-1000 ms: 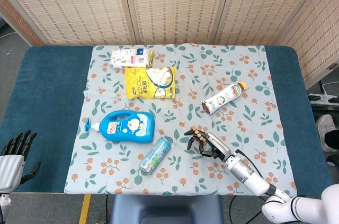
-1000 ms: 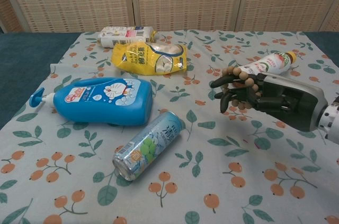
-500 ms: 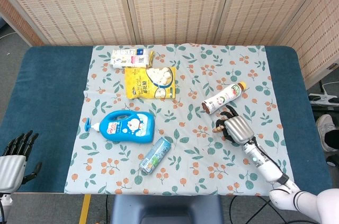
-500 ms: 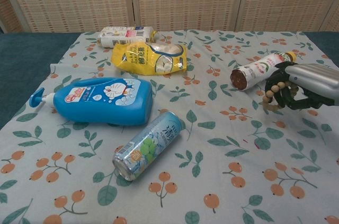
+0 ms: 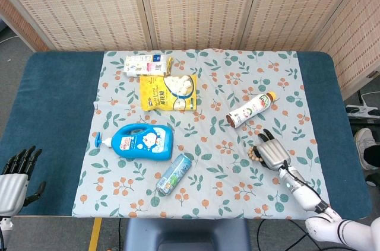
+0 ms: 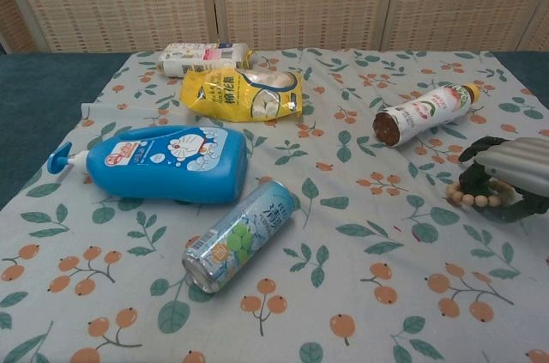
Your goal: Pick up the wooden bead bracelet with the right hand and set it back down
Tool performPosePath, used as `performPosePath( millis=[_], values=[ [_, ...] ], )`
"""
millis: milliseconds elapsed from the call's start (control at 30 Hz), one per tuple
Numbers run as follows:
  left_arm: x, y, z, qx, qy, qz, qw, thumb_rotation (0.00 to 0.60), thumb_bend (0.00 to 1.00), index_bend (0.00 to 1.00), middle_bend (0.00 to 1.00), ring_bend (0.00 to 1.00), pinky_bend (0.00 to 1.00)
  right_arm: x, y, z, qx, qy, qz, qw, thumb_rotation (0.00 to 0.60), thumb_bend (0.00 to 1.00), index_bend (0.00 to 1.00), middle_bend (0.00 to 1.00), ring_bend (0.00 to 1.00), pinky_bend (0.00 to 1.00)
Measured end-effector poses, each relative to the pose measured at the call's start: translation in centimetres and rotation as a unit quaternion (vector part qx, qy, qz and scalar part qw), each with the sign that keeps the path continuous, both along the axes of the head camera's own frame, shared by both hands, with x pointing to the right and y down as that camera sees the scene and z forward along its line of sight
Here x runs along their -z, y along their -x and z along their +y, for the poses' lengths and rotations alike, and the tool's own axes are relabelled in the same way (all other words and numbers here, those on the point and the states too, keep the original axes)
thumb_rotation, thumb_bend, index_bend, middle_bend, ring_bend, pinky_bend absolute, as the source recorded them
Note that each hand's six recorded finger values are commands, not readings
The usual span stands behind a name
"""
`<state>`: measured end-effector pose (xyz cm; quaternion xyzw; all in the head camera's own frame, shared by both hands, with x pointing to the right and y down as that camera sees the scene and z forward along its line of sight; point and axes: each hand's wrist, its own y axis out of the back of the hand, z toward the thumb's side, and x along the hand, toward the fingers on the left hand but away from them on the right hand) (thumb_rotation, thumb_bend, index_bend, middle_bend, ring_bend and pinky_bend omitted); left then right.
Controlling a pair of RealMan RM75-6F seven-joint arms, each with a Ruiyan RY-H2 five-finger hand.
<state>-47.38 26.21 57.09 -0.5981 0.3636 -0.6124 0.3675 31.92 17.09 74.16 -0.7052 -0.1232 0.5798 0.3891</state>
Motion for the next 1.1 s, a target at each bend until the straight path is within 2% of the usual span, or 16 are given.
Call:
performPosePath(
  millis=[133,267,467,600,733,900,1033,1100],
  values=[
    [0.0,0.0,0.0,0.000,0.000,0.000,1.0000,0.600,0.39,0.00,0.00,0.00,0.14,1.1,-0.4,0.6,0.015,0.018,0.023,0.9995,0.506,0.24,0.00,0.09,0.00,0.00],
    [0.0,0.0,0.0,-0.001,0.001,0.000,1.0000,0.600,0.39,0.00,0.00,0.00,0.14,1.9,-0.9,0.5,0.036,0.002,0.048,0.9982,0.506,0.20,0.00,0.01,0.00,0.00],
    [-0.1,0.0,0.0,-0.001,0.002,-0.001,1.0000,0.600,0.39,0.00,0.00,0.00,0.14,4.1,-0.6,-0.3,0.049,-0.048,0.051,0.9963,0.505,0.18,0.00,0.00,0.00,0.00],
    [-0.1,-0.1,0.0,-0.001,0.001,-0.001,1.0000,0.600,0.39,0.00,0.00,0.00,0.14,5.6,-0.4,-0.2,0.047,-0.057,0.037,0.9966,0.505,0.18,0.00,0.00,0.00,0.00],
    [0.0,0.0,0.0,-0.001,-0.001,-0.001,1.0000,0.600,0.39,0.00,0.00,0.00,0.14,7.6,-0.9,0.2,0.024,-0.072,0.014,0.9970,0.510,0.17,0.00,0.00,0.00,0.00],
    [0.2,-0.2,-0.1,-0.007,-0.006,0.000,1.0000,0.600,0.39,0.00,0.00,0.00,0.14,10.3,-2.2,1.3,-0.004,-0.126,-0.001,0.9920,0.518,0.17,0.00,0.00,0.00,0.00],
    [0.3,-0.4,-0.1,-0.016,-0.016,0.002,0.9997,0.600,0.40,0.00,0.00,0.00,0.14,13.4,-4.1,3.4,-0.042,-0.193,-0.006,0.9802,0.520,0.18,0.00,0.00,0.00,0.00],
    [0.4,-0.5,-0.2,-0.019,-0.021,0.005,0.9996,0.600,0.41,0.00,0.00,0.00,0.14,14.6,-4.6,4.4,-0.049,-0.214,-0.011,0.9756,0.519,0.18,0.00,0.00,0.00,0.00]
  ],
)
